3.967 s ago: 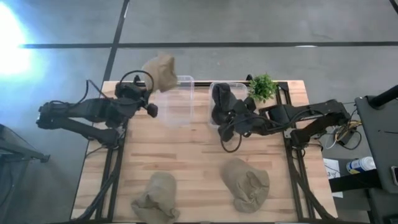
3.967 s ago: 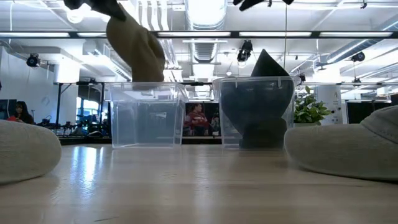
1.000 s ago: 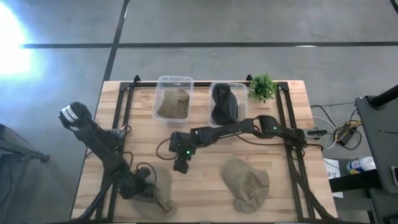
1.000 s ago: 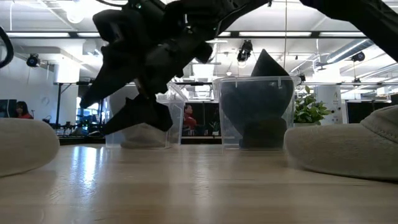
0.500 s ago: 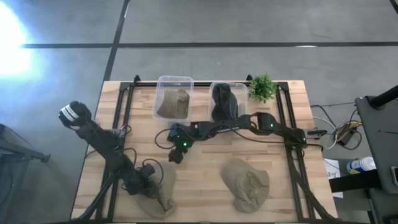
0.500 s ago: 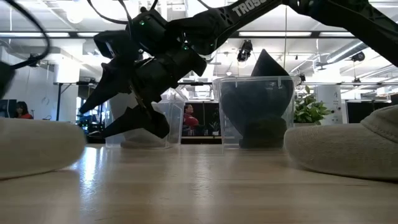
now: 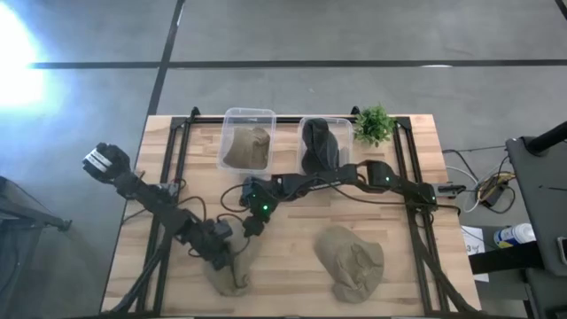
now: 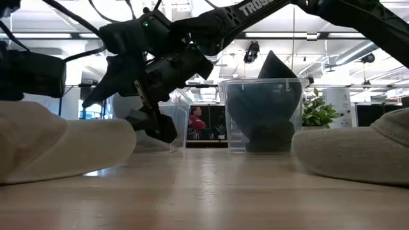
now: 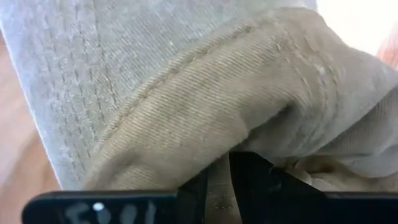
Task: Pick & Place hat
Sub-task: Put the left brown cap into the left transparent bin
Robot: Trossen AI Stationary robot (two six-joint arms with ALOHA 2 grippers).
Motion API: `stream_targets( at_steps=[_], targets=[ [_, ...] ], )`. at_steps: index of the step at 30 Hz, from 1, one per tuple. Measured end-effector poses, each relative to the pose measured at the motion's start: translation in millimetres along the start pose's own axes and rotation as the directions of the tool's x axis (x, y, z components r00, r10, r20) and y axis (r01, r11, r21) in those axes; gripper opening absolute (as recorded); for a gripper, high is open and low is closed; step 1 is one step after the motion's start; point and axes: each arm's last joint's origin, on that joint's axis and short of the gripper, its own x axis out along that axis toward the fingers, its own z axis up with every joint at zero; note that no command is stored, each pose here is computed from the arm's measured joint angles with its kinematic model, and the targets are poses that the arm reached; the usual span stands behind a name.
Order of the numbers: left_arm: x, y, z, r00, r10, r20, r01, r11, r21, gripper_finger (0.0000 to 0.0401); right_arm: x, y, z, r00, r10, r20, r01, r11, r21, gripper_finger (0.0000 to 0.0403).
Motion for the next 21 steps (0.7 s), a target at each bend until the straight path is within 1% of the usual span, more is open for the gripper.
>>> stream_targets(
  at_steps=[4, 7, 10, 13, 14, 16, 17, 19, 21],
  targets=[
    [0.4, 2.2, 5.8, 0.999, 0.016, 0.036, -0.016, 1.000, 0.003, 0.0067, 0.0, 0.9, -0.4, 0.999, 0.026, -0.020, -0.027, 0.999, -0.022, 0.0226],
    [-2.1, 2.2, 8.6, 0.997, 0.017, 0.072, -0.016, 1.000, -0.007, 0.0066, -0.1, 1.5, -0.4, 0.999, 0.027, -0.021, -0.028, 0.998, -0.051, 0.0211],
    [-12.4, -0.8, 12.5, 0.990, -0.010, 0.139, 0.012, 1.000, -0.016, 0.0066, -4.3, 7.9, 3.2, 0.999, 0.044, -0.012, -0.045, 0.994, -0.102, 0.0170],
    [-29.3, -4.9, 16.2, 0.976, -0.051, 0.212, 0.055, 0.998, -0.012, 0.0066, -13.0, 20.5, 9.1, 0.997, 0.072, 0.005, -0.070, 0.983, -0.169, 0.0108],
    [-37.5, -6.6, 17.7, 0.968, -0.070, 0.241, 0.075, 0.997, -0.012, 0.0066, -15.9, 23.7, 10.8, 0.997, 0.080, 0.009, -0.077, 0.979, -0.189, 0.0085],
    [-58.1, -16.9, 23.6, 0.941, -0.154, 0.302, 0.168, 0.986, -0.019, 0.0066, -21.4, 28.2, 14.1, 0.996, 0.089, 0.015, -0.084, 0.973, -0.214, 0.0041],
    [-67.4, -18.6, 25.2, 0.933, -0.182, 0.312, 0.200, 0.979, -0.028, 0.0066, -24.1, 29.0, 15.3, 0.996, 0.085, 0.016, -0.080, 0.973, -0.218, 0.0024],
    [-85.2, -19.3, 26.3, 0.923, -0.218, 0.316, 0.238, 0.971, -0.026, 0.0066, -32.2, 29.8, 18.9, 0.997, 0.077, 0.017, -0.071, 0.971, -0.230, 0.0017],
    [-109.2, -24.3, 28.7, 0.896, -0.292, 0.336, 0.316, 0.949, -0.018, 0.0067, -44.2, 31.6, 22.4, 0.998, 0.061, 0.016, -0.056, 0.968, -0.246, 0.0016]
  ],
)
